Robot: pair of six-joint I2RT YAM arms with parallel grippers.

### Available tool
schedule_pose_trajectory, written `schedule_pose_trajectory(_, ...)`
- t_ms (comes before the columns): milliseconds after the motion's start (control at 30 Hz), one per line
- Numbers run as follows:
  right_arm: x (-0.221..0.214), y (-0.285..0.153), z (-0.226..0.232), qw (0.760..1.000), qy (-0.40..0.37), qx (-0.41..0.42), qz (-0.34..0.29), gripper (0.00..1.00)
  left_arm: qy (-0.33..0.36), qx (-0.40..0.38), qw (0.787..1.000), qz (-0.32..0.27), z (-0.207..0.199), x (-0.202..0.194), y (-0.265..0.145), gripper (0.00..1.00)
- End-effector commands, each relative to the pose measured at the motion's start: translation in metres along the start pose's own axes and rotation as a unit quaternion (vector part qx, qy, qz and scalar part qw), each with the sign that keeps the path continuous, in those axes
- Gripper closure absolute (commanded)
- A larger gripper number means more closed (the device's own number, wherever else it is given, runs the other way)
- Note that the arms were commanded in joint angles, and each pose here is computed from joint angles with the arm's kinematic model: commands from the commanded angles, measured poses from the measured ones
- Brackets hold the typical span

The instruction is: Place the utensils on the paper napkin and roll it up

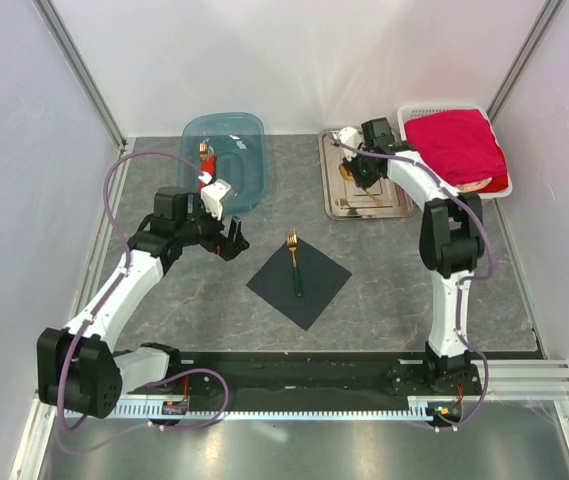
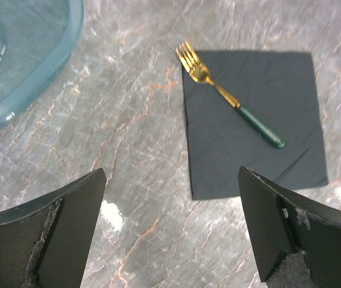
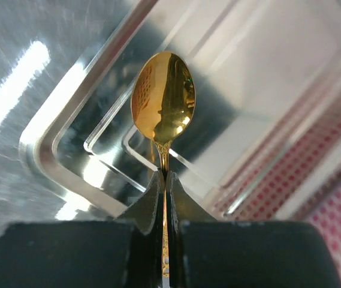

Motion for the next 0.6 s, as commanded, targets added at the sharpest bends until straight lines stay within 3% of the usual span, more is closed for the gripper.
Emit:
schedule_pose_trajectory(0, 0.046, -0.069, 0.023, 0.988, 0.114, -0.054, -0.086, 1.00, -0.025, 0.016, 0.998, -0.062, 0.001, 0.034, -0.011, 0.00)
schedule_pose_trajectory(167, 0.020, -0.084, 0.089, 0.968, 0.239, -0.053, -0.056, 1.00, -0.053, -0.004, 0.996, -0.072, -0.010, 0.032, -0.015, 0.00)
schedule_pose_trajectory(300, 0.003, -0.088, 0.145, 0.954, 0.297, -0.014, -0.039, 1.00, -0.102, -0.001, 0.991, -0.089, -0.014, 0.035, -0.019, 0.00)
schedule_pose_trajectory(400, -0.007, -0.088, 0.167, 0.941, 0.334, -0.021, -0.043, 1.00, -0.105, 0.027, 0.986, -0.126, -0.009, 0.046, -0.026, 0.00)
schedule_pose_trajectory(567, -0.027, -0.070, 0.197, 0.924, 0.380, -0.029, -0.006, 1.00, -0.116, 0.018, 0.984, -0.135, -0.014, 0.047, -0.028, 0.00)
Point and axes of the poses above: each gripper's point midway between its finger pads, its own y axis out along the fingers, its own z axis along the line the jaws close on, x = y × z, the point moved 4 cm from there along -y, back along the fingers, and after that the axes turned 2 degrees about y, right-handed, at the moved point
